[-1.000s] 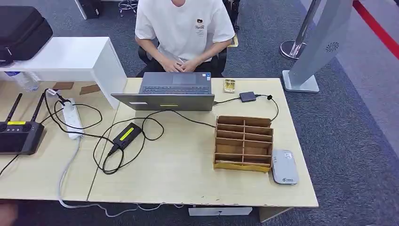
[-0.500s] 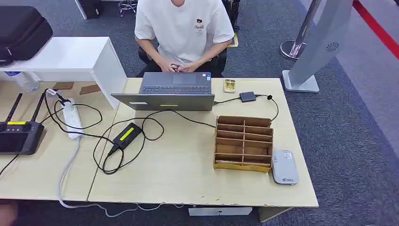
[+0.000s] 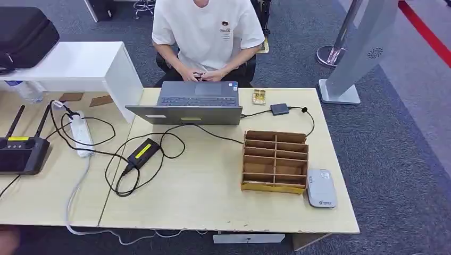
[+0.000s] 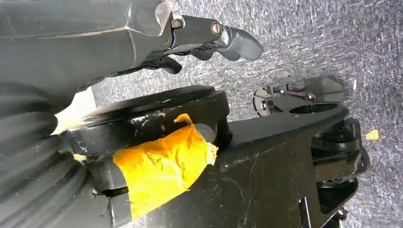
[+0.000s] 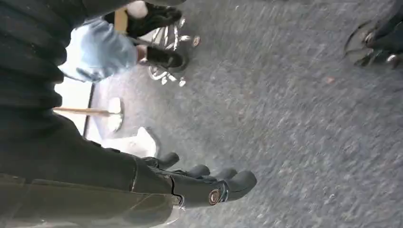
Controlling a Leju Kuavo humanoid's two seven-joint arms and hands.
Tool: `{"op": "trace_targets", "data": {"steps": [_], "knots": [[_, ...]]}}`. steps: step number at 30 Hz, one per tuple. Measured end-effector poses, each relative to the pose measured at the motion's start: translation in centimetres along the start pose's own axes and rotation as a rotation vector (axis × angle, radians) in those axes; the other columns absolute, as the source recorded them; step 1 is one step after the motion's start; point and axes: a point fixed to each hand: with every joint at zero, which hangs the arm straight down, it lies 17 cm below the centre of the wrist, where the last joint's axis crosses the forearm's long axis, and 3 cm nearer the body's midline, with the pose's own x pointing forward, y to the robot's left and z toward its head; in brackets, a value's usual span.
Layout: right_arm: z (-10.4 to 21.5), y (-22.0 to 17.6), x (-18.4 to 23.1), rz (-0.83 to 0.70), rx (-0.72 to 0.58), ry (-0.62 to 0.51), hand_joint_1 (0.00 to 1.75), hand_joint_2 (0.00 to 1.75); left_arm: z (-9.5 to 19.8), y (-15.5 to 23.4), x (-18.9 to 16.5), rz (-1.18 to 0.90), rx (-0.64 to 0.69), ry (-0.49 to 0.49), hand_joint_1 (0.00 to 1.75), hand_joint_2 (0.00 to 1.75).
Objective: Pass the card to the sensor for recognition and then transmit it.
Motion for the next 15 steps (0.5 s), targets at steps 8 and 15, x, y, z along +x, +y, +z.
{"op": "trace_targets", "data": {"steps": [8,15], "knots": [[-0.1,0.2,-0.2,-0.087,0.015,-0.020,0.00,0.00,0.1,-0.6,-0.9,-0.005,-0.039,-0.001,0.00,1.75],[-0.1,0.1,-0.1,-0.152,0.029,-0.048,0.00,0.00,0.2,-1.0,-1.7,0.001,-0.075,-0.006,0.00,1.75]]}}
